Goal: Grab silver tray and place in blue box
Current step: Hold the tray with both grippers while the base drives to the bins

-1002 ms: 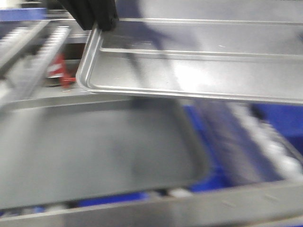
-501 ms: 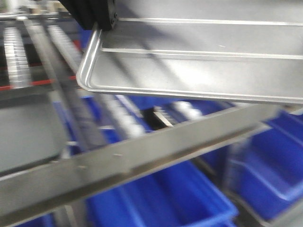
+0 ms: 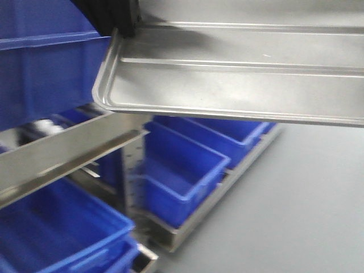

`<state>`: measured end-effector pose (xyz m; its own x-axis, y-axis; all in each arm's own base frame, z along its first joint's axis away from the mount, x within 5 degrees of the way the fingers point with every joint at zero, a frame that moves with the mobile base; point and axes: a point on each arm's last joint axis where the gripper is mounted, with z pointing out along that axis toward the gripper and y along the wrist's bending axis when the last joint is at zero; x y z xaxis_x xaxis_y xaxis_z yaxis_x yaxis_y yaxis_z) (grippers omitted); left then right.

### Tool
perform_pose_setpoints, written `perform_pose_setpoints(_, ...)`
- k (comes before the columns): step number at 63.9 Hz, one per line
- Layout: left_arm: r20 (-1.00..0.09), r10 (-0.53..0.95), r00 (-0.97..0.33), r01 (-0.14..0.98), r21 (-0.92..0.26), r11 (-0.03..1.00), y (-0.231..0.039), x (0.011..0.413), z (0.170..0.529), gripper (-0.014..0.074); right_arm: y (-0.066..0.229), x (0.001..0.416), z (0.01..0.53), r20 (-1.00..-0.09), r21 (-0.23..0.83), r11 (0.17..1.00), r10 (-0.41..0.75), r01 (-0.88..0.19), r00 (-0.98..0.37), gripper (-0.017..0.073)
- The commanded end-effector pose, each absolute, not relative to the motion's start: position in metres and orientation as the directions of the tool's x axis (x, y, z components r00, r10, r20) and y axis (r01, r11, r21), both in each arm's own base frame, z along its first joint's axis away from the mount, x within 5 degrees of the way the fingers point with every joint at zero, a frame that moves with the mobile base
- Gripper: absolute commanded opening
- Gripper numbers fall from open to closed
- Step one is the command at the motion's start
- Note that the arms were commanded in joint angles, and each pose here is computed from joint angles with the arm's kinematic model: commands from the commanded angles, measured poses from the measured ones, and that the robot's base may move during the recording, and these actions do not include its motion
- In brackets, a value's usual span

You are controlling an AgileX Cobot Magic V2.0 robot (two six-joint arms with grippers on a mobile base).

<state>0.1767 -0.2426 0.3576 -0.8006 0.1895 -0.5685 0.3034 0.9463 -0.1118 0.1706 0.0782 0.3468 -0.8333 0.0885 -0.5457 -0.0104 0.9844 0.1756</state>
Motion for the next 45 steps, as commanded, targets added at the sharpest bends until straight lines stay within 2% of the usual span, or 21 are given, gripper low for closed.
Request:
perform_pose_setpoints(1,-0.636,0.19,-0.748,0.332,-0.11,0.937,-0.237,0.175,0.3781,-0.0096,0.0757,0.173,0.3626,-0.626,0.165,0.985,0.073,-0.041,-0.776,0.0057)
perform_pose_setpoints(45,-0.636,0.19,-0.748,0.332,-0.11,0.937,-0.237,0.175,0.3781,-0.0096,0.0757,0.1729,0.3625,-0.626,0.165,0.986,0.072,-0.041,-0.777,0.0057)
